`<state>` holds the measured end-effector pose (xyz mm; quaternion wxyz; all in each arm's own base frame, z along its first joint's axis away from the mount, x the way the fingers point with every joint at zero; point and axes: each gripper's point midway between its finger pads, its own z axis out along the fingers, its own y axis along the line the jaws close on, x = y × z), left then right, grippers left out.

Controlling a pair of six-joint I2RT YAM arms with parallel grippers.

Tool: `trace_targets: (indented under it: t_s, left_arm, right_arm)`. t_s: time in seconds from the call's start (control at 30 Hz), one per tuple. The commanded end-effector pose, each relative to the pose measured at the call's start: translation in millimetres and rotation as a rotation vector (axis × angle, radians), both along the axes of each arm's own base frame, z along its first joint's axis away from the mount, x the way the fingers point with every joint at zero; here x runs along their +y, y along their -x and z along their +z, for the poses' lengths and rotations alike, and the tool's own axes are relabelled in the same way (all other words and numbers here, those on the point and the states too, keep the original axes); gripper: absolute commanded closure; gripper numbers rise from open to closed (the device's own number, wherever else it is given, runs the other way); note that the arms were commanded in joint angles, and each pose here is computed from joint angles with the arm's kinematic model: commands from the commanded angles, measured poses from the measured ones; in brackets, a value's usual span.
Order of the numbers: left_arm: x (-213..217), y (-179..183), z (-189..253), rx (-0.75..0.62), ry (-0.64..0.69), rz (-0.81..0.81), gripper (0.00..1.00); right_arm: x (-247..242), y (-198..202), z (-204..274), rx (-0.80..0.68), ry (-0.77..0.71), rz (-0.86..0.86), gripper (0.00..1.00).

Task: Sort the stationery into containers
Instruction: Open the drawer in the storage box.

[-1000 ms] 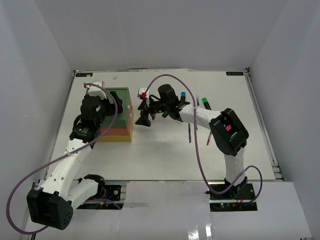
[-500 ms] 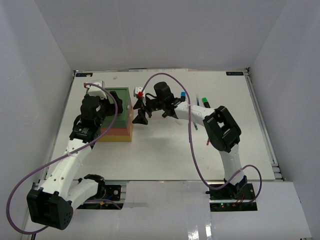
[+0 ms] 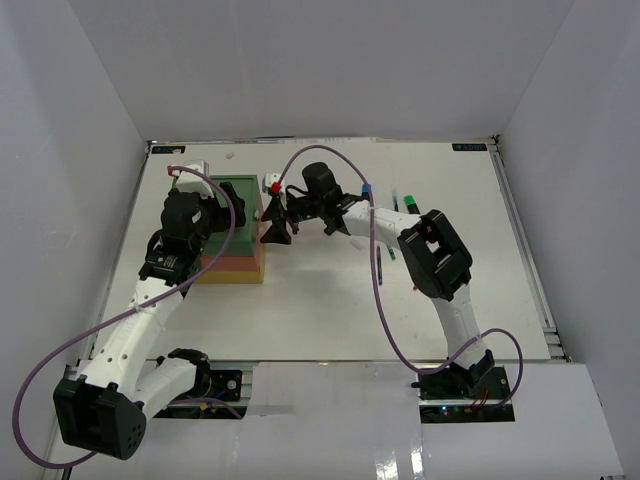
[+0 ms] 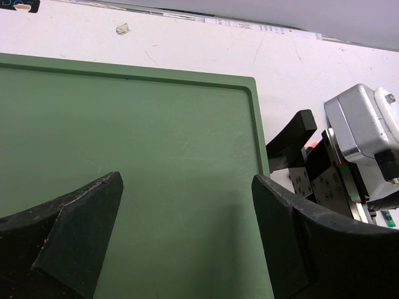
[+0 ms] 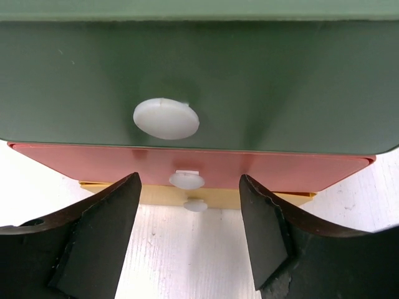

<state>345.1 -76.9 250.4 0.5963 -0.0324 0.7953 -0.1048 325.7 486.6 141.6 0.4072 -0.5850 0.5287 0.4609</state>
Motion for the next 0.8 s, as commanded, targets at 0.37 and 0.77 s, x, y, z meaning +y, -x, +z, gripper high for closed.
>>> trace_targets:
  t_s: [0.37, 0.77]
  left_arm:
    - [-5.8, 10.8, -32.4, 0.127, 0.000, -0.034, 0.05]
    - [-5.3, 10.8, -33.1, 0.129, 0.000, -0.031, 0.05]
  right_arm:
    - [12.1, -1.4, 14.6, -0.024, -0.035, 0.043, 0.48]
    - [13.7, 0.3, 13.0, -0.021, -0.034, 0.050, 0.66]
